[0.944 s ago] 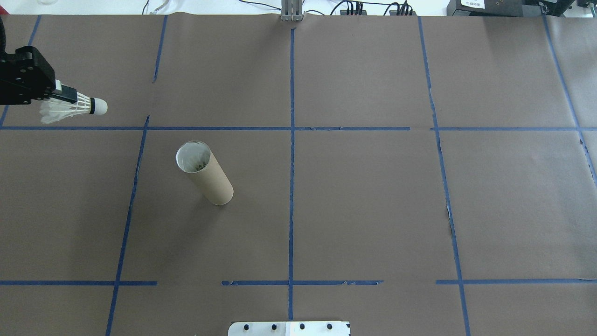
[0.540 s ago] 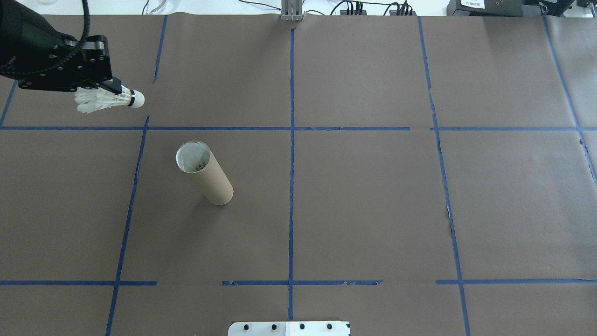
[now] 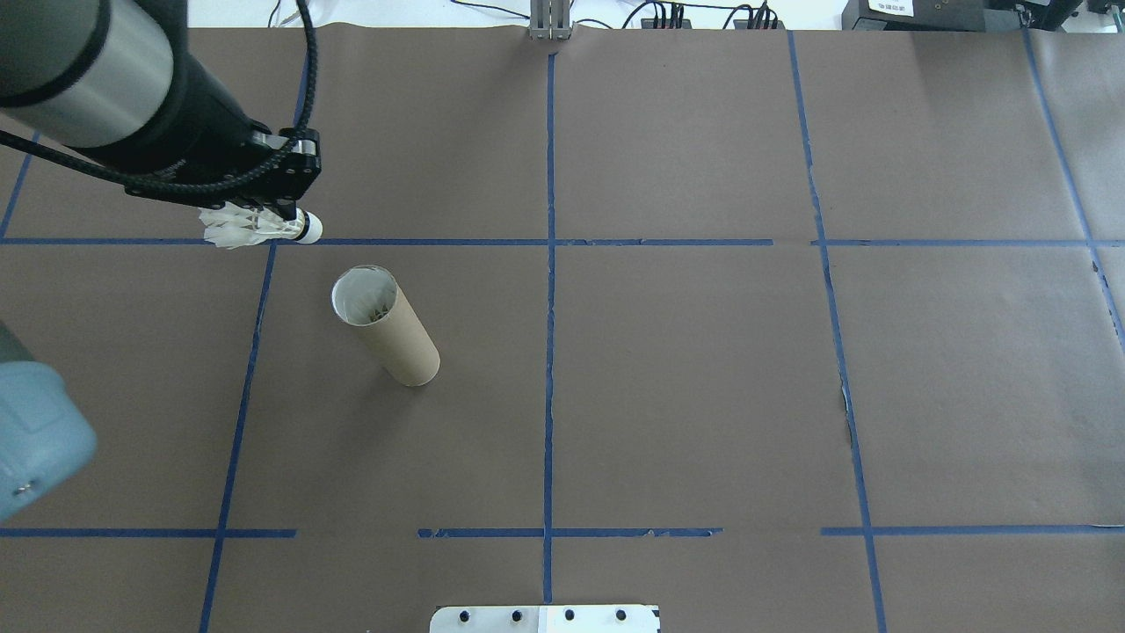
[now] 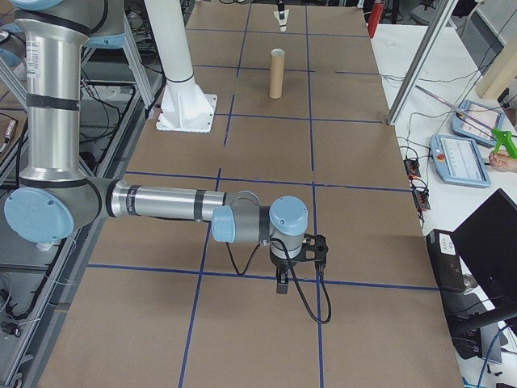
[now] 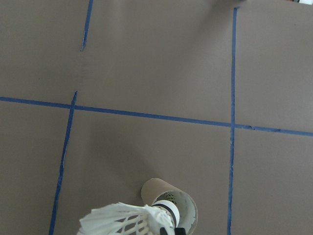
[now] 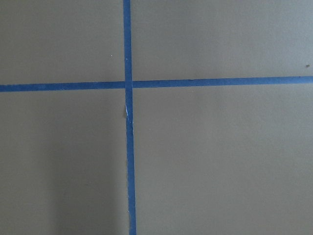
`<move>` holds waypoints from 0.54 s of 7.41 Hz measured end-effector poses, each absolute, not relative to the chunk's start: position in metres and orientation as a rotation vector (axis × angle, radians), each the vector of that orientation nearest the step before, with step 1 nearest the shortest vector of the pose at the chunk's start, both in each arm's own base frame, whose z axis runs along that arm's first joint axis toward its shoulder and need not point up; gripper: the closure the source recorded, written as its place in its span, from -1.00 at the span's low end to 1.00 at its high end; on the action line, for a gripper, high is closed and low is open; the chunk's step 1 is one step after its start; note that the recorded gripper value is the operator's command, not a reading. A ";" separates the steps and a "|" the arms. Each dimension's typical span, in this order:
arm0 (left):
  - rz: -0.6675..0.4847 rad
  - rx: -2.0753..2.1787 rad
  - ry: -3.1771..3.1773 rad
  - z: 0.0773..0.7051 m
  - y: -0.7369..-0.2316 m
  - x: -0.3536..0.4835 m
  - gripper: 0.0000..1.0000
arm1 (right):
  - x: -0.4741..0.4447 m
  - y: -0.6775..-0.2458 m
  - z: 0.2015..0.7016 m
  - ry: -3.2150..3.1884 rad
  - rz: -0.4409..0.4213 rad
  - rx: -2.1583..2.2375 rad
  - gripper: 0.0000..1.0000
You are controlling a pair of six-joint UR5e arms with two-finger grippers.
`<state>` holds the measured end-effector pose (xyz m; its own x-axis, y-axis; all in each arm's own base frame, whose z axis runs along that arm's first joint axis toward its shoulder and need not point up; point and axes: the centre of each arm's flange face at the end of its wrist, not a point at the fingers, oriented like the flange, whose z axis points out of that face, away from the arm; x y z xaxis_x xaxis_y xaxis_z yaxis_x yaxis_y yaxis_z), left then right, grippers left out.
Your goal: Collect badminton balls into bucket
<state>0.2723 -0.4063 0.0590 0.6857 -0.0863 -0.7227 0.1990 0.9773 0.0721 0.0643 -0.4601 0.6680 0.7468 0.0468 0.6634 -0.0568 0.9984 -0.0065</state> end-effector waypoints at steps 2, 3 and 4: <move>-0.116 0.132 0.666 0.030 -0.402 0.334 1.00 | 0.064 -0.460 0.668 -0.725 0.057 0.014 -1.00; -0.100 0.138 0.612 0.025 -0.401 0.357 1.00 | 0.064 -0.460 0.668 -0.725 0.057 0.014 -1.00; -0.097 0.152 0.561 0.026 -0.402 0.370 1.00 | 0.064 -0.460 0.668 -0.725 0.057 0.014 -1.00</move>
